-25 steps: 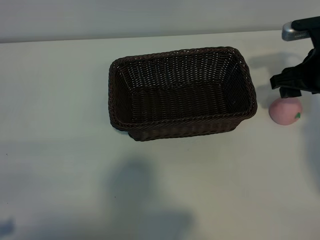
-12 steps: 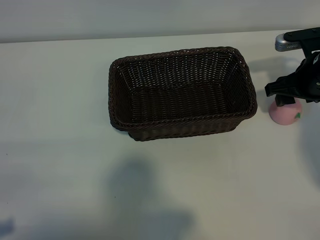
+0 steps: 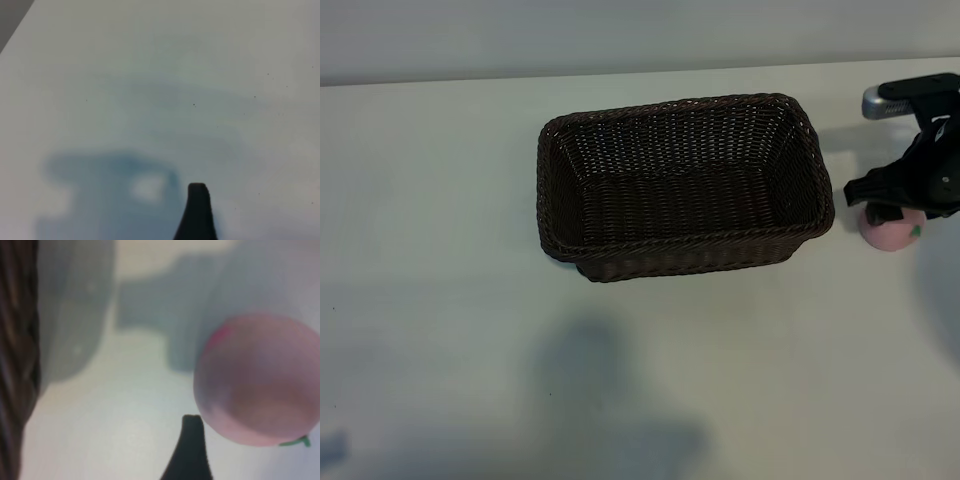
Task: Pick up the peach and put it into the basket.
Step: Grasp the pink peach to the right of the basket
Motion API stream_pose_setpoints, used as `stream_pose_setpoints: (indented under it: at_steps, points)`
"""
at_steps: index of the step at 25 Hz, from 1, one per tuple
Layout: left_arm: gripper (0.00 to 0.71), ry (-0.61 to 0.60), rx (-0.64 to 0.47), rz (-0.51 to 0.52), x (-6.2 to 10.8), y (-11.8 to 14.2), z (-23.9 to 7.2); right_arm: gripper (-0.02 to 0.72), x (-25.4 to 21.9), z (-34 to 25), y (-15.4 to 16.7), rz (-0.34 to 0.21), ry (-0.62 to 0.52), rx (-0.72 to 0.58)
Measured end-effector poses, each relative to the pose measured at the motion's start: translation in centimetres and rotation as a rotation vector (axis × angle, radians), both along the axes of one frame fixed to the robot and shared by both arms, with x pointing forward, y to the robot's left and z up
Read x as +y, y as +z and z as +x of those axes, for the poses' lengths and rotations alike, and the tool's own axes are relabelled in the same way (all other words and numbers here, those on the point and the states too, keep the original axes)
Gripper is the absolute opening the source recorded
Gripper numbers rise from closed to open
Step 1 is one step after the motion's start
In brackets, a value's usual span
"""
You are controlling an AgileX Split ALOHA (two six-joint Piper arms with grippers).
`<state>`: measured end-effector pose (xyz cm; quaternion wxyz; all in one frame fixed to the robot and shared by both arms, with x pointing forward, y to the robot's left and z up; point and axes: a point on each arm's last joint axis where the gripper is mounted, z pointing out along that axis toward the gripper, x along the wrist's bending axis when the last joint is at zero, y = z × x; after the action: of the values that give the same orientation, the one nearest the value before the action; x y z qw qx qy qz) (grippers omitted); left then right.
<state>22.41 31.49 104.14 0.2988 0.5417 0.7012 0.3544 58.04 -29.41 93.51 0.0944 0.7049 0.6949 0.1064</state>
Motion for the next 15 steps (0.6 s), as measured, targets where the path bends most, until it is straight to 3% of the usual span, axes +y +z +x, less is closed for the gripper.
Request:
stream_pose_setpoints:
  at_steps: [3,6,8,12,15]
  points:
    - [0.596,0.002,-0.001,-0.003,0.0,0.0,0.0,0.588,0.0,0.1,-0.7,0.0,0.0,0.016]
    - [0.596,0.003,-0.001,-0.004,0.0,0.0,0.0,0.524,0.0,0.2,-1.2,0.0,-0.001,0.025]
    - [0.596,0.003,0.0,-0.004,0.0,0.0,0.0,0.419,0.0,0.2,-1.7,0.0,-0.002,0.04]
    - [0.596,0.003,0.0,-0.004,0.0,0.0,0.0,0.122,0.0,0.2,-2.2,0.0,-0.003,0.063]
    - [0.596,0.003,0.0,-0.004,0.0,0.0,0.0,0.047,0.0,0.2,-2.1,0.001,-0.004,0.066]
